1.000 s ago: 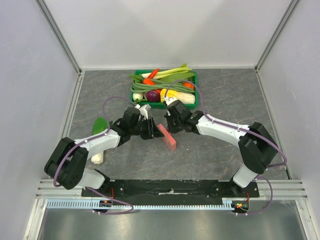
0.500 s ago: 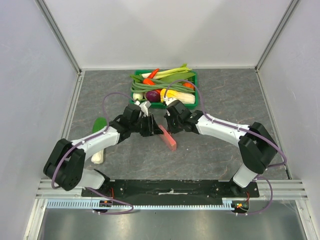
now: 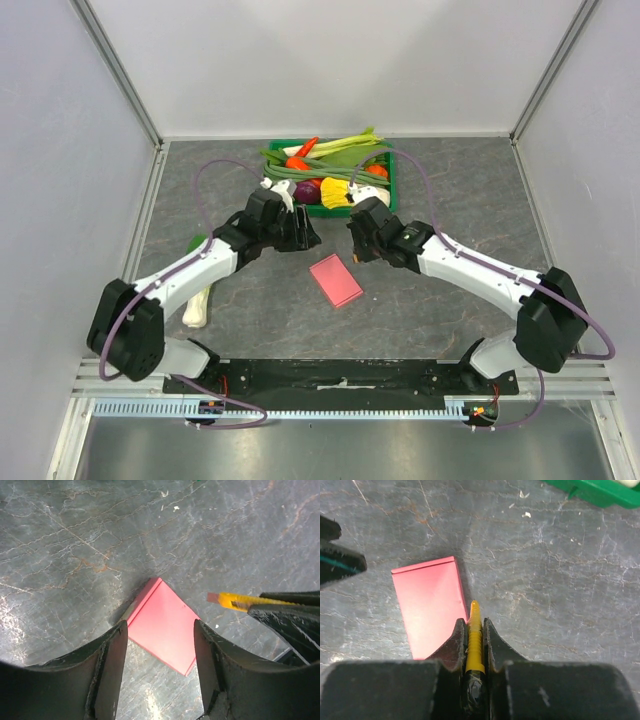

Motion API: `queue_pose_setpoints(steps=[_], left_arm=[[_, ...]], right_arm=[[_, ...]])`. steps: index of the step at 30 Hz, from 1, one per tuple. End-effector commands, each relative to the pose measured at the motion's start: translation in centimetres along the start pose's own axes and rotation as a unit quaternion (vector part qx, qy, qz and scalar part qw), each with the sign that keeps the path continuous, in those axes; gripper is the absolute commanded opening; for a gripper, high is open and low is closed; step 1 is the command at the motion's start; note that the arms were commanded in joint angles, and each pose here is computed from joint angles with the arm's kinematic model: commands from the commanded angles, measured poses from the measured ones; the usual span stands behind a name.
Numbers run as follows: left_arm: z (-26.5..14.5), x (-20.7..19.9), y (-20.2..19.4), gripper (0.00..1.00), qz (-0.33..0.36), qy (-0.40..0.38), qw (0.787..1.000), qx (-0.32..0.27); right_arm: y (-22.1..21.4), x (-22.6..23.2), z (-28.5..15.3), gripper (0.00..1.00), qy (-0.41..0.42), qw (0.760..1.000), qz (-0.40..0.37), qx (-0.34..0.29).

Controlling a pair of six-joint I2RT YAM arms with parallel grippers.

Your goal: Unpack the express box

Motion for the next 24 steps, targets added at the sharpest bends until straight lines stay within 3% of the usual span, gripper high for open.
queue_pose_setpoints(steps=[1, 10, 24], left_arm=[[1.2, 0.5, -0.2, 0.6, 0.019, 0.008, 0.999, 0.033], [1.2, 0.6, -4.0, 0.6, -0.038, -0.015, 0.997, 0.07], [2.1, 0.5, -6.1, 0.58, -0.072, -0.038, 0.991, 0.103]], right_arm=[[-1.9, -0.9, 0.7, 0.0, -0.007, 1.0, -0.004, 0.027], [-0.8, 1.1, 0.7, 0.0, 0.06, 0.998, -0.002, 0.003], [-2.1, 0.2, 2.4, 0.0, 0.034, 0.999, -0.02, 0.023]])
Point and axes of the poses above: each gripper's point midway between its finger pads, its own z axis out along the fingers, its own x axis along the line the jaws close on, y = z × x, the point moved 5 cm from there along -z, back along the fingers, and after that the axes turned 11 degrees about z, right-handed, at the moved point
